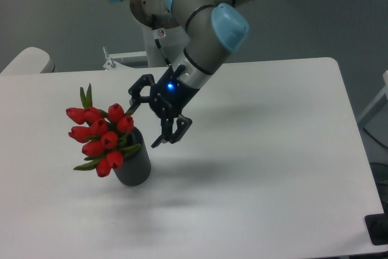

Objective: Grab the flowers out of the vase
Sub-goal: 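Move the open gripper toward the tulip stems above the vase rim, then close the gripper around the red tulip stems below the blooms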

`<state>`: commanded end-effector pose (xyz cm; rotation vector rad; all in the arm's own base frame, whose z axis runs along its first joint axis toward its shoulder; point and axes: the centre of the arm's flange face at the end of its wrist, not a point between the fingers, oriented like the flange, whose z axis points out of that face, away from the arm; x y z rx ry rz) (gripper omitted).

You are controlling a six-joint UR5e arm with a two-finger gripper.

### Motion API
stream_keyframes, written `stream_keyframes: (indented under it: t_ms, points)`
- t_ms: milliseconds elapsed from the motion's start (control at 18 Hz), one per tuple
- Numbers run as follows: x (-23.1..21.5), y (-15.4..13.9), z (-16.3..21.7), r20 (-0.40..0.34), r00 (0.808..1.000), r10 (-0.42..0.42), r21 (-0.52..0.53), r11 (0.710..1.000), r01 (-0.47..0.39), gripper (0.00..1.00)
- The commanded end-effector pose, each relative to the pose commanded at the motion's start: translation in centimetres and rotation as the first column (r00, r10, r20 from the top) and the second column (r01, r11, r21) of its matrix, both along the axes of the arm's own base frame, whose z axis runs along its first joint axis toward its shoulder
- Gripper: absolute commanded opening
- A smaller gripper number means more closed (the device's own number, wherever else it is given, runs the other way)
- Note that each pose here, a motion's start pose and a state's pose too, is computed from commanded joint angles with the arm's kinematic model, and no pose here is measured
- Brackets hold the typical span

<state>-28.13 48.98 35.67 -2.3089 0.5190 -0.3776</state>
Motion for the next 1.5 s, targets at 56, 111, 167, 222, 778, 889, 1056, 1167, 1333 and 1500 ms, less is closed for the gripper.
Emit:
stream_keyframes:
  t_ms: [56, 111, 167, 222, 778, 889, 1056, 1167, 1333, 1500]
  points:
    - [0.0, 0.0, 0.0, -0.002, 1.0, -0.001, 0.002, 1.0, 0.001, 1.0]
    - [0.1, 0.1, 0.0, -0.006, 1.0, -0.003, 0.004, 1.0, 0.003, 1.0]
    - [0.3, 0.1, -0.1, -0.006, 1.0, -0.005, 0.007, 1.0, 0.005, 1.0]
    - [0.4, 0.2, -0.1, -0.009, 1.0, -0.009, 0.013, 1.0, 0.009, 1.0]
    - [2.2, 1.4, -1.5, 0.017, 0.999, -0.047, 0.06, 0.997, 0.045, 1.0]
    - [2.3, 1.5, -1.7, 0.027, 0.998, -0.048, 0.063, 0.997, 0.046, 1.0]
    - [2.4, 1.6, -1.9, 0.048, 0.998, -0.05, 0.075, 0.996, 0.047, 1.0]
    - [2.4, 1.7, -2.2, 0.061, 0.997, -0.053, 0.08, 0.996, 0.048, 1.0]
    - [2.3, 1.9, -2.3, 0.08, 0.995, -0.057, 0.102, 0.994, 0.048, 1.0]
    - [2.2, 1.9, -2.3, 0.087, 0.995, -0.051, 0.104, 0.994, 0.042, 0.88]
